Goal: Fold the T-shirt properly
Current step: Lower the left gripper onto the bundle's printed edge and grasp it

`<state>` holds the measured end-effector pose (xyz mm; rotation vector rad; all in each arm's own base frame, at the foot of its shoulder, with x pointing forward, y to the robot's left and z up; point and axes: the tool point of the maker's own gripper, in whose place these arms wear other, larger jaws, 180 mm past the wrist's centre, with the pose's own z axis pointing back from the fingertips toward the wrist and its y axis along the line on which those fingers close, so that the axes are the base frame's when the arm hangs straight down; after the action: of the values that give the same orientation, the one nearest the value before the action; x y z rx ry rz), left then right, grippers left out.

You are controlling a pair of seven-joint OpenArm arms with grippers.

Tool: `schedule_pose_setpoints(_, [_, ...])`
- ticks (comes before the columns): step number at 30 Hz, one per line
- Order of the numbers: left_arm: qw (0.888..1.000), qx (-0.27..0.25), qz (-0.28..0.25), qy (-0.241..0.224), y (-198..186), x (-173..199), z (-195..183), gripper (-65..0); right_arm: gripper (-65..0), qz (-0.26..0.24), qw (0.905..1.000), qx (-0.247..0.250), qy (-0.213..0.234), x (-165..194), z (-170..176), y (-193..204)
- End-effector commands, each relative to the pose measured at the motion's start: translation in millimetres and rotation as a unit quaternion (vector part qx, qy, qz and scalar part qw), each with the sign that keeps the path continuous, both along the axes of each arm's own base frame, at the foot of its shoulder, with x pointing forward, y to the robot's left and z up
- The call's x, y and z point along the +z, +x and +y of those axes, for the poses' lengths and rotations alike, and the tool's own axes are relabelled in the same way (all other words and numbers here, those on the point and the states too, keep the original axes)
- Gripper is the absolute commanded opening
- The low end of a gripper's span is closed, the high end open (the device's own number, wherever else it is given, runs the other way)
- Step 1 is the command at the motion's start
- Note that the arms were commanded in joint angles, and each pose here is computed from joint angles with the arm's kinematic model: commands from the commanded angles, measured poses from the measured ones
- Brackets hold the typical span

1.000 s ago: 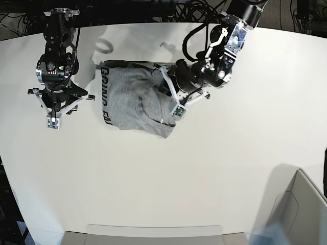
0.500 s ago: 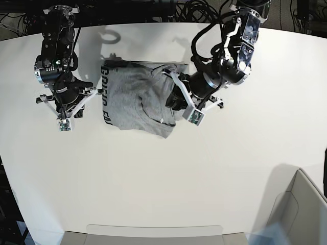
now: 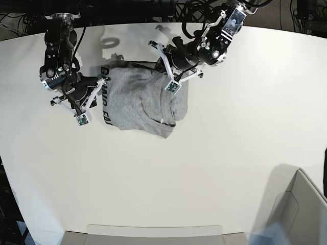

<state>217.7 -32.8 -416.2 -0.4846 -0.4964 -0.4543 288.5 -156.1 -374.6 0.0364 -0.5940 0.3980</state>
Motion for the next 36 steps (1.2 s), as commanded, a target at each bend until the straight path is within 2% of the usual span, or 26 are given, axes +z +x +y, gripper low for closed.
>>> schedule_pose_setpoints(1, [1.0, 0.009, -0.029, -0.006, 20, 11, 0, -65.0, -65.0, -0.013, 0.9998, 0.017, 0.002, 5, 6, 6])
schedule_pose_setpoints(6, [0.998, 0.066, -0.009, 0.021, 42, -11, 39, -65.0, -65.0, 0.03, 0.9949, 0.096, -0.001, -20, 47, -16])
schedule_pose_setpoints(10, [0.995, 0.095, -0.02, 0.035, 78, -11, 60, -65.0, -65.0, 0.055, 0.9865, 0.153, 0.011, -33, 86, -40])
schedule_pose_setpoints(13, [0.992, 0.109, -0.054, 0.034, 110, -3, 67, -65.0, -65.0, 0.062, 0.9786, 0.194, 0.03, -36, 123, -54])
schedule_pose_setpoints(17, [0.988, 0.123, -0.081, 0.039, 145, 4, 75, -65.0, -65.0, 0.049, 0.9717, 0.223, 0.059, -25, 161, -58])
schedule_pose_setpoints(21, [0.985, 0.128, -0.112, 0.032, 168, 26, 77, -65.0, -65.0, -0.016, 0.9714, 0.226, 0.071, 16, 166, -43])
schedule_pose_setpoints(24, [0.975, 0.145, -0.17, 0.008, 182, 72, 85, -65.0, -65.0, -0.079, 0.9763, 0.187, 0.076, 56, 145, -32])
schedule_pose_setpoints(26, [0.968, 0.16, -0.196, -0.013, 175, 94, 90, -65.0, -65.0, -0.103, 0.9822, 0.138, 0.075, 69, 119, -20])
schedule_pose_setpoints(28, [0.961, 0.162, -0.22, -0.033, 161, 115, 86, -65.0, -65.0, -0.122, 0.9882, 0.07, 0.062, 75, 77, -1])
schedule_pose_setpoints(31, [0.97, 0.136, -0.195, -0.057, 126, 102, 54, -65.0, -65.0, -0.152, 0.9868, -0.018, 0.052, 86, 22, 14])
schedule_pose_setpoints(34, [0.978, 0.126, -0.157, -0.055, 105, 68, 33, -65.0, -65.0, -0.164, 0.9843, -0.053, 0.038, 92, -6, 17])
schedule_pose_setpoints(36, [0.977, 0.147, -0.152, -0.035, 104, 47, 30, -65.0, -65.0, -0.167, 0.9835, -0.063, 0.029, 94, -17, 18])
